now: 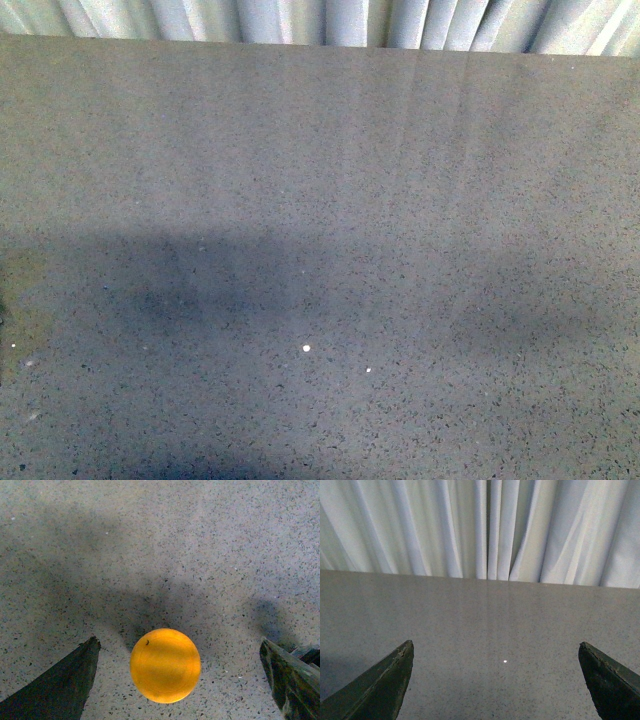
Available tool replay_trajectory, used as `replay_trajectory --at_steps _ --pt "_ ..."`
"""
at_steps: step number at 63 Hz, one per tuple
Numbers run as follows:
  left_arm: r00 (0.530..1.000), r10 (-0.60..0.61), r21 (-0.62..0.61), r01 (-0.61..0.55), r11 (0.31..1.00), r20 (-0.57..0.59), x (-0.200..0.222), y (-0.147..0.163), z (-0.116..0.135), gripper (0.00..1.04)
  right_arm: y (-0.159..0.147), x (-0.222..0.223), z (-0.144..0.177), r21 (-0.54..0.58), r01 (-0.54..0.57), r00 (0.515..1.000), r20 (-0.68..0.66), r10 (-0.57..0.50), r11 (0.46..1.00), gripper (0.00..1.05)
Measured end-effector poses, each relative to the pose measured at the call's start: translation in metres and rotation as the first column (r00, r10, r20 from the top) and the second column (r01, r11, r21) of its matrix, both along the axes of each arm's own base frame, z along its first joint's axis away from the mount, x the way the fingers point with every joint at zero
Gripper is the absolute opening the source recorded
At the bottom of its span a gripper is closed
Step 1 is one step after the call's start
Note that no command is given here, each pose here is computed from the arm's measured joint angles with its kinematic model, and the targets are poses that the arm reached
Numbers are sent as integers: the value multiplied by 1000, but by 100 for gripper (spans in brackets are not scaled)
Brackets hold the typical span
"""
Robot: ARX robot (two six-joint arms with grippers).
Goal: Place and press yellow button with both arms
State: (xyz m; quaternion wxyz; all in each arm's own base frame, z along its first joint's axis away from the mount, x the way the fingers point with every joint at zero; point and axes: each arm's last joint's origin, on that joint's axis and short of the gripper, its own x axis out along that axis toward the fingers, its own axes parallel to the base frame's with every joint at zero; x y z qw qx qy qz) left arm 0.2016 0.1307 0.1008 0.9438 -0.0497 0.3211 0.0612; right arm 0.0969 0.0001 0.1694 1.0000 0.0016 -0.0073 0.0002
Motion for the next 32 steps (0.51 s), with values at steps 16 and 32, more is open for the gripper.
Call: replay_trajectory --at_steps 16,32 --pt "1000 19 5 -19 1000 -25 4 4 -7 96 0 0 0 0 0 1000 0 0 1000 96" --pt "999 24 11 -24 1000 -28 6 4 -7 96 0 0 0 0 0 1000 0 0 1000 96"
